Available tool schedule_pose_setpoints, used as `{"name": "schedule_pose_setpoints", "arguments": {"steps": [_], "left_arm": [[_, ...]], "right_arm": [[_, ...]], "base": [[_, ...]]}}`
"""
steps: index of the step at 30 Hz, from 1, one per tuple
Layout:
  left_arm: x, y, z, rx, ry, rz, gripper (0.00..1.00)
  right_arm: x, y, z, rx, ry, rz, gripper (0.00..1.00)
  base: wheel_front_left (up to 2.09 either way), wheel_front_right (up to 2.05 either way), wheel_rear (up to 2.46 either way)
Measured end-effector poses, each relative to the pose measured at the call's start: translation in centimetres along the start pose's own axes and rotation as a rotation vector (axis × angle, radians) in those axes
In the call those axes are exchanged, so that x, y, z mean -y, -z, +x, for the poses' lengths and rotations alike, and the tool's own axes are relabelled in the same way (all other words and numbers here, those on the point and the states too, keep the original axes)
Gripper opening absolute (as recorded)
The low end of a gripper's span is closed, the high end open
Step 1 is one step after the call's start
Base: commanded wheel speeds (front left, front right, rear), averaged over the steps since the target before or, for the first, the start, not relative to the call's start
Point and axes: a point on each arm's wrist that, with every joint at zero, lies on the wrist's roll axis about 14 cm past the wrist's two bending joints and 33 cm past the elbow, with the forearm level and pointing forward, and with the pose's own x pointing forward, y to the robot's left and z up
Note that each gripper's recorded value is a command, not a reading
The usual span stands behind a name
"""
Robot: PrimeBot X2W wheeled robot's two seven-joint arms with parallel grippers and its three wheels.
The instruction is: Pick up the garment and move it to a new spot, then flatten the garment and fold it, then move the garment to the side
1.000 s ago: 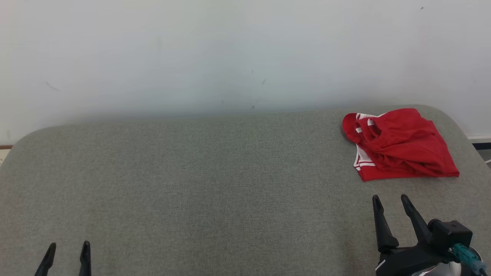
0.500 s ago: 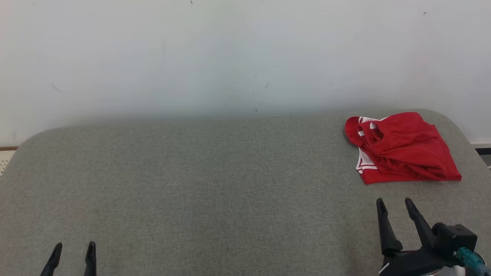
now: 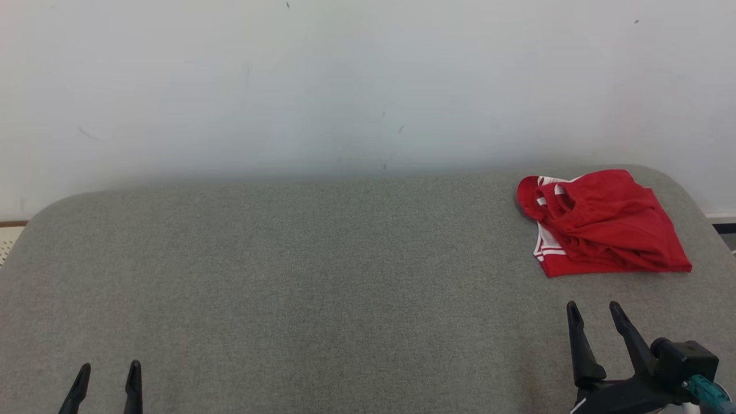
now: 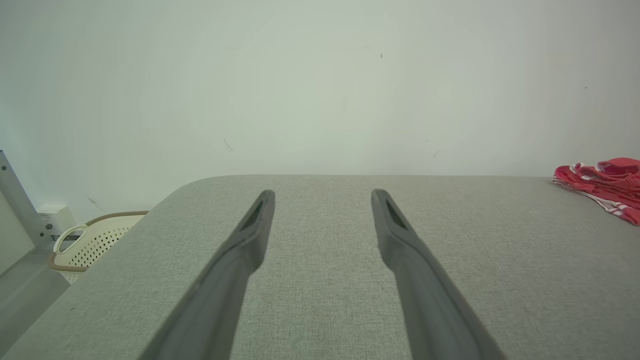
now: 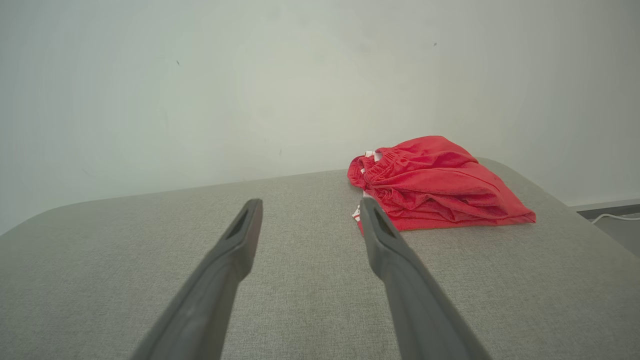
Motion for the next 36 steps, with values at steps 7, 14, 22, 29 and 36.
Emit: {"name": "schedule_pose_setpoints", "arguments": {"steps": [7, 14, 22, 29, 36], "left_arm": [[-0.2, 0.0, 0.0, 0.000, -0.010, 0.002, 1.00], [-0.3, -0.2, 0.0, 0.008, -0.018, -0.001, 1.00], [0.6, 2.2, -0.9, -0.068, -0.017, -0.041, 0.00], [0.5, 3.7, -1.0, -0.118, -0.051, -0.179, 0.00], [0.7, 4.3, -0.4, -0.133, -0.071, -0.315, 0.00]], "right_arm": [[-0.1, -0.1, -0.1, 0.004, 0.000, 0.001, 1.00], [-0.2, 0.0, -0.2, 0.003, -0.001, 0.005, 1.00], [0.0, 2.8, -1.3, -0.085, 0.017, 0.030, 0.00], [1.2, 3.8, -1.1, -0.122, 0.067, 0.154, 0.00], [2.3, 4.1, -0.5, -0.134, 0.109, 0.275, 0.00]], "base": [[0.00, 0.00, 0.00], [0.00, 0.00, 0.00], [0.00, 0.00, 0.00], [0.00, 0.00, 0.00], [0.00, 0.00, 0.00]]}}
